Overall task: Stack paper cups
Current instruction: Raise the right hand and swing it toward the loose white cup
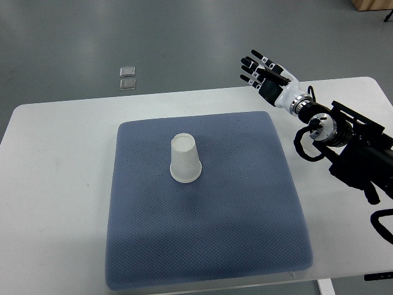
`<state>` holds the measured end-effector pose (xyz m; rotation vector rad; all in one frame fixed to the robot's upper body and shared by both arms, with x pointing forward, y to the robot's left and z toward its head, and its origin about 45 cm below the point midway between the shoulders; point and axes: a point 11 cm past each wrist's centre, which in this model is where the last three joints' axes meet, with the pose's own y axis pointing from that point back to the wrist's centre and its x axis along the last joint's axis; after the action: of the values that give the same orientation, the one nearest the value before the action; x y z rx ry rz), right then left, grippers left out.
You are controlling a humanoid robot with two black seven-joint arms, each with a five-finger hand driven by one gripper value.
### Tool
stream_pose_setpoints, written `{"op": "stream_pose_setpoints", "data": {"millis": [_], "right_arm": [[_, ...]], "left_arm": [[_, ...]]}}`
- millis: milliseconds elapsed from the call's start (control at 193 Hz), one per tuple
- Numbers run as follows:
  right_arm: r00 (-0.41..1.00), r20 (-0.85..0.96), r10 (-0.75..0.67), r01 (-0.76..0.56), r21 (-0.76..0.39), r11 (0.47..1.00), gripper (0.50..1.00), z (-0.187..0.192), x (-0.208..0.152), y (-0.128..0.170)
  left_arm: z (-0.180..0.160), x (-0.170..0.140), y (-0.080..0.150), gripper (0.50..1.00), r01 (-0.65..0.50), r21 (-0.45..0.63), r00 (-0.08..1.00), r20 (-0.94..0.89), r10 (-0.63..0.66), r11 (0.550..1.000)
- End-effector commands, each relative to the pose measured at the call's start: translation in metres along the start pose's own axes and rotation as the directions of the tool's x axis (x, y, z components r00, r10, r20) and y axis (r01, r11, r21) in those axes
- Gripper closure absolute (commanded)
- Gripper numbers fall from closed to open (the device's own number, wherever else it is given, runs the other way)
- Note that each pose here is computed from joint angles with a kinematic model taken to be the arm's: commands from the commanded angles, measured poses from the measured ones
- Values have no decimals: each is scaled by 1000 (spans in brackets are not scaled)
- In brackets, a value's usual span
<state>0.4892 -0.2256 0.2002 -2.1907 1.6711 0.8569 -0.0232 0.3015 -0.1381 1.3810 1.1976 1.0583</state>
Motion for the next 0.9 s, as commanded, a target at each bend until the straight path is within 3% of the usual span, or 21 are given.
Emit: {"op": "stream_pose_setpoints", "data": {"millis": [0, 363, 571, 706, 810, 893], "right_arm": [[1000, 0, 1, -1, 0, 1000, 572, 0, 0, 0], [999, -38, -18, 17, -20, 1000, 572, 1, -4, -1], [933, -334, -135, 96, -130, 987, 572, -12, -19, -2], [755, -606, -250, 99, -272, 957, 572, -49, -36, -3], [473, -802, -364, -4, -415, 910, 572, -74, -42, 2], [268, -840, -471, -99, -510, 854, 572, -82, -48, 10]], "left_arm": [[0, 0, 0, 500, 1, 1, 1000, 1, -1, 1000], [0, -1, 0, 500, 4, 0, 1000, 2, -4, 1000], [0, -4, 0, 500, 13, -1, 1000, 3, -13, 1000], [0, -6, 0, 500, 17, -1, 1000, 5, -17, 1000], [0, -11, 0, 500, 32, -2, 999, 6, -32, 999], [1, -13, 0, 500, 36, -2, 999, 10, -36, 999]]}}
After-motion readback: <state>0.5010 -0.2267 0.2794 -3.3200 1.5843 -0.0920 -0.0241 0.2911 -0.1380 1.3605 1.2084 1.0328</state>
